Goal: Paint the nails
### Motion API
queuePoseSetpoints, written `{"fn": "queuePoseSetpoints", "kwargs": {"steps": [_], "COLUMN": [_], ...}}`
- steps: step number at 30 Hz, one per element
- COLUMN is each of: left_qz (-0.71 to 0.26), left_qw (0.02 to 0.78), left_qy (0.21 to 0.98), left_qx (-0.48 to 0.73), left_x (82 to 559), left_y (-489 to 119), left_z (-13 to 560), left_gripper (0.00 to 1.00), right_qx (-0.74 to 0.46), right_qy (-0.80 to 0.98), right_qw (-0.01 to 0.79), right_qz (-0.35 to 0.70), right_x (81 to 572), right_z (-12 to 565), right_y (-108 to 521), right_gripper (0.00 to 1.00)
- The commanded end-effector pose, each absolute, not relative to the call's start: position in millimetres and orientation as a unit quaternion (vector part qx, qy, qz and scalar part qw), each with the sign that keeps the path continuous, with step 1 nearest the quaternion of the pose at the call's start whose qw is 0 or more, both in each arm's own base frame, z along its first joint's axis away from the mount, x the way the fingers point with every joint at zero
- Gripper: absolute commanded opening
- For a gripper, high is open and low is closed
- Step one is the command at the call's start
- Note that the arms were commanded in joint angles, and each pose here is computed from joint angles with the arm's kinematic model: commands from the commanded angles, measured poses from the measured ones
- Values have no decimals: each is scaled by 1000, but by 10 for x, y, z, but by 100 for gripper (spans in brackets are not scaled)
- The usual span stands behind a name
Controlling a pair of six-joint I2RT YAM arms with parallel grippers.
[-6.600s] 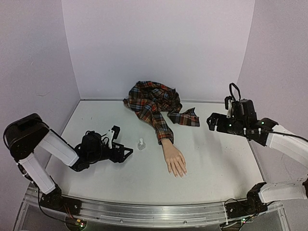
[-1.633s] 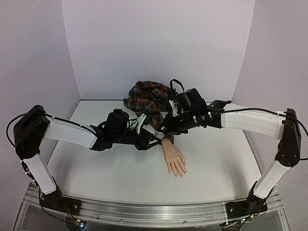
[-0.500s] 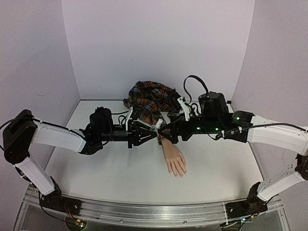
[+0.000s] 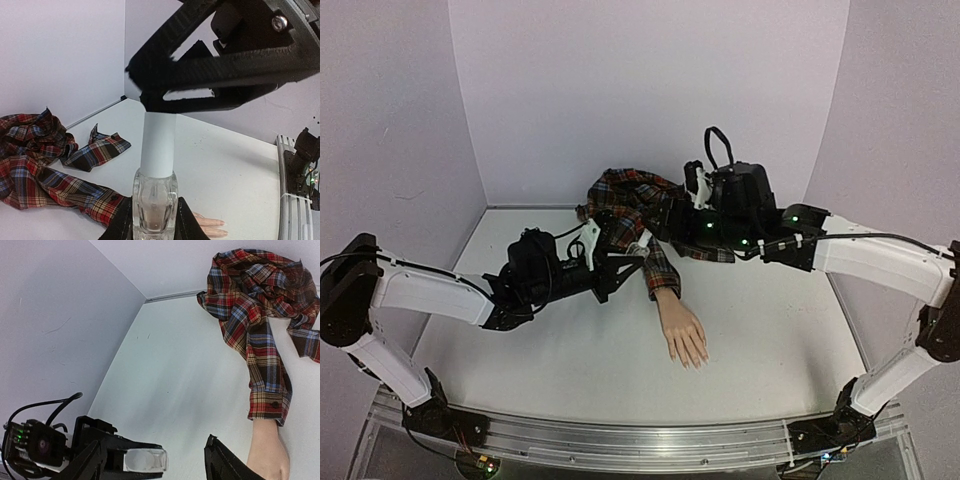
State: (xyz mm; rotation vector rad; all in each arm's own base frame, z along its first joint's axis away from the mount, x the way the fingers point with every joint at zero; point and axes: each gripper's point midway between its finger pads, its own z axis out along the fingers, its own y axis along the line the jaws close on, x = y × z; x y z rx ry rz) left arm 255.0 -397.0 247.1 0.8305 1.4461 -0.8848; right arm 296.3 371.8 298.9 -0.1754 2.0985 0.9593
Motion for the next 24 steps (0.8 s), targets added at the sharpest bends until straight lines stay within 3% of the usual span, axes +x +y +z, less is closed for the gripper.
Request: {"fn": "queuePoseSetpoints", "kwargs": {"steps": [1,3,9,16,19,20,24], "left_qz": [-356,-354,-350,-351,-359,-363,-380], "left_qw": [614,615,612,608,600,591,557], "left_qy": [618,619,625,631,634,638,657], "left_qx": [337,336,335,330,331,335,338], "left_x": [2627,2627,2638,2662,2641,2623,2595], "left_y": [-3926,-3915,-3906,-3922,-3941,-3957,-4025], "left_z": [2571,2563,2535,2518,2509,2492,2474], "left_gripper": [0,0,0,0,0,0,26], "right_qx": [-37,-38,-59,-91,-101,-109,-151], "right_qy": [844,845,850,850,849,847,840], "right_qw": [381,380,377,360,363,365,368], "right_qz": [376,374,363,373,369,370,369], "right_x": [3061,3085,3083,2963,2946,2932,2840], "right_z": [2922,2913,2835,2795,2787,2804,2828], "right_y": [3873,3912,4017,4150,4132,4130,4126], "right_gripper": [62,49,31,29,5,1,0]}}
